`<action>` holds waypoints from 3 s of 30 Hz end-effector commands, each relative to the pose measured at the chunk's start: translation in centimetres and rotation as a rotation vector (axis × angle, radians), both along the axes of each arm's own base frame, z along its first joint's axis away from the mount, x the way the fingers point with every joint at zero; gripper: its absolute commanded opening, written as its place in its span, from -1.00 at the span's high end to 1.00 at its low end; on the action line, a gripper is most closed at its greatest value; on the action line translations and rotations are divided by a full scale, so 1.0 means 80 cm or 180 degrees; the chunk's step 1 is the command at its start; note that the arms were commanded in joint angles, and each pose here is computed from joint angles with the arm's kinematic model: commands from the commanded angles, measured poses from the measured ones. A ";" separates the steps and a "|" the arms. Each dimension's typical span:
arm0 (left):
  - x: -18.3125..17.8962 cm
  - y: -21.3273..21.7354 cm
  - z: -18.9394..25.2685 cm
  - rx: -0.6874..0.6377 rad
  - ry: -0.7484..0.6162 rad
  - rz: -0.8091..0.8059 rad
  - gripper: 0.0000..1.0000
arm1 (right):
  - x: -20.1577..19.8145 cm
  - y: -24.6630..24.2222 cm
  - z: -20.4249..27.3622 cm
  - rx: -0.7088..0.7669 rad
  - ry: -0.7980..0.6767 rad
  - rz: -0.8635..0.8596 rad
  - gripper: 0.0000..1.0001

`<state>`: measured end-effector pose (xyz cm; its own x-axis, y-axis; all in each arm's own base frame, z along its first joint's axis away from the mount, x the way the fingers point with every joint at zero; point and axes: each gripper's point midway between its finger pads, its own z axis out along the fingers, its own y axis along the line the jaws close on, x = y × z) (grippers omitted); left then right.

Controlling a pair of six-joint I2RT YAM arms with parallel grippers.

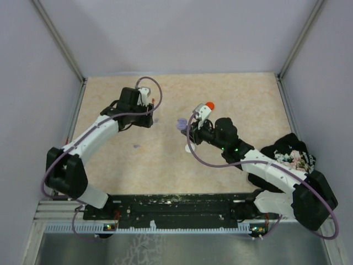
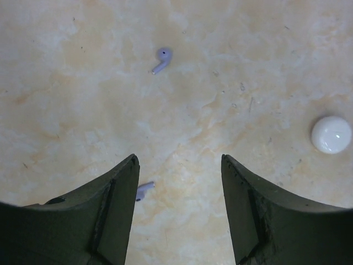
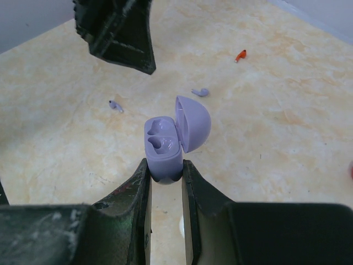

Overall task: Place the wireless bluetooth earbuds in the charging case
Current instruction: Pick up the earbud from the center of the board.

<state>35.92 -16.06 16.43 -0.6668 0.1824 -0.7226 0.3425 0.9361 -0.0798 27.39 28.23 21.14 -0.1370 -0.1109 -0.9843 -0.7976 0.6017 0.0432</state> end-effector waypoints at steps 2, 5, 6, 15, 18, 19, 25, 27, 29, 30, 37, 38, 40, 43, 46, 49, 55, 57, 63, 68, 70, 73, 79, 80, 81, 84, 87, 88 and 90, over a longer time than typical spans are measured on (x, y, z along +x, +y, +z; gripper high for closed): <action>0.051 0.001 -0.023 0.0252 0.0030 0.0182 -0.29 | 0.010 -0.002 0.027 0.0127 -0.0249 -0.0127 1.00; 0.070 -0.003 -0.048 0.0358 0.0163 0.0197 -0.23 | 0.011 -0.002 0.021 0.0065 -0.0237 -0.0120 1.00; 0.075 -0.005 -0.055 0.0381 0.0199 0.0197 -0.21 | 0.012 -0.002 0.018 0.0041 -0.0231 -0.0119 1.00; 0.119 -0.024 -0.103 0.0435 0.0413 0.0231 -0.04 | 0.012 -0.004 0.005 -0.0040 -0.0182 -0.0137 1.00; 0.131 -0.030 -0.113 0.0426 0.0437 0.0250 0.01 | 0.012 -0.003 0.003 -0.0030 -0.0166 -0.0132 1.00; 0.134 -0.031 -0.116 0.0420 0.0446 0.0258 0.02 | 0.012 -0.004 0.002 -0.0032 -0.0163 -0.0138 1.00; 0.147 -0.040 -0.142 0.0422 0.0605 0.0285 0.17 | 0.013 -0.003 0.000 -0.0033 -0.0146 -0.0134 1.00; 0.148 -0.040 -0.152 0.0443 0.0667 0.0316 0.20 | 0.012 -0.003 -0.001 -0.0035 -0.0143 -0.0135 1.00; 0.148 -0.038 -0.158 0.0471 0.0712 0.0355 0.22 | 0.012 -0.003 0.000 -0.0035 -0.0146 -0.0135 1.00; 0.147 -0.037 -0.161 0.0486 0.0740 0.0376 0.23 | 0.012 -0.004 -0.001 -0.0038 -0.0141 -0.0139 1.00; 0.133 -0.030 -0.170 0.0554 0.0885 0.0424 0.26 | 0.011 -0.003 -0.002 -0.0029 -0.0134 -0.0127 1.00; 0.131 -0.030 -0.171 0.0551 0.0909 0.0426 0.28 | 0.011 -0.002 -0.002 -0.0026 -0.0134 -0.0121 1.00; 0.129 -0.032 -0.172 0.0532 0.0935 0.0420 0.30 | 0.011 -0.001 -0.001 -0.0017 -0.0135 -0.0112 1.00; 0.127 -0.031 -0.176 0.0543 0.0969 0.0422 0.31 | 0.010 -0.001 0.000 -0.0005 -0.0141 -0.0106 1.00; 0.124 -0.029 -0.182 0.0586 0.1048 0.0430 0.32 | 0.010 -0.002 0.001 -0.0005 -0.0149 -0.0116 1.00; 0.118 -0.028 -0.187 0.0604 0.1124 0.0427 0.34 | 0.010 -0.003 0.003 0.0003 -0.0160 -0.0124 1.00; 0.114 -0.028 -0.191 0.0691 0.1140 0.0427 0.36 | 0.009 0.000 0.003 0.0016 -0.0158 -0.0085 1.00; 0.113 -0.026 -0.194 0.0775 0.1146 0.0423 0.37 | 0.009 0.000 0.004 0.0019 -0.0154 -0.0080 1.00; 0.106 -0.026 -0.206 0.0976 0.1205 0.0359 0.43 | 0.008 0.000 0.004 0.0011 -0.0146 -0.0080 1.00; 0.100 -0.030 -0.204 0.0930 0.1266 0.0338 0.54 | 0.007 0.000 0.009 0.0025 -0.0159 -0.0071 1.00; 0.099 -0.034 -0.188 0.0853 0.1219 0.0320 0.57 | 0.007 -0.001 0.011 0.0029 -0.0166 -0.0074 1.00; 0.105 -0.040 -0.149 0.0689 0.0974 0.0279 0.59 | 0.007 -0.001 0.020 0.0070 -0.0228 -0.0062 1.00; 0.103 -0.057 -0.063 0.0219 0.0557 0.0180 0.65 | 0.010 0.003 0.043 0.0196 -0.0340 -0.0063 1.00; 0.102 -0.060 -0.049 0.0134 0.0499 0.0168 0.65 | 0.011 0.005 0.047 0.0236 -0.0351 -0.0060 1.00; 0.099 -0.064 -0.036 0.0052 0.0451 0.0145 0.66 | 0.011 0.005 0.052 0.0269 -0.0378 -0.0058 1.00; 0.091 -0.071 0.005 -0.0198 0.0275 0.0086 0.66 | 0.011 0.007 0.065 0.0347 -0.0460 -0.0037 1.00; 0.077 -0.079 0.052 -0.0487 0.0086 0.0003 0.66 | 0.012 0.010 0.075 0.0401 -0.0529 -0.0014 1.00; 0.072 -0.082 0.067 -0.0585 0.0024 -0.0046 0.66 | 0.013 0.011 0.077 0.0414 -0.0543 -0.0015 1.00; 0.060 -0.089 0.098 -0.0803 -0.0126 -0.0160 0.66 | 0.013 0.014 0.080 0.0425 -0.0581 0.0025 1.00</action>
<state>42.31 -21.36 20.16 -0.6872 0.0951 -0.7202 0.3185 0.9305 -0.1810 28.26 28.29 21.81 -0.0848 -0.0904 -0.9923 -0.7850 0.6193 0.0106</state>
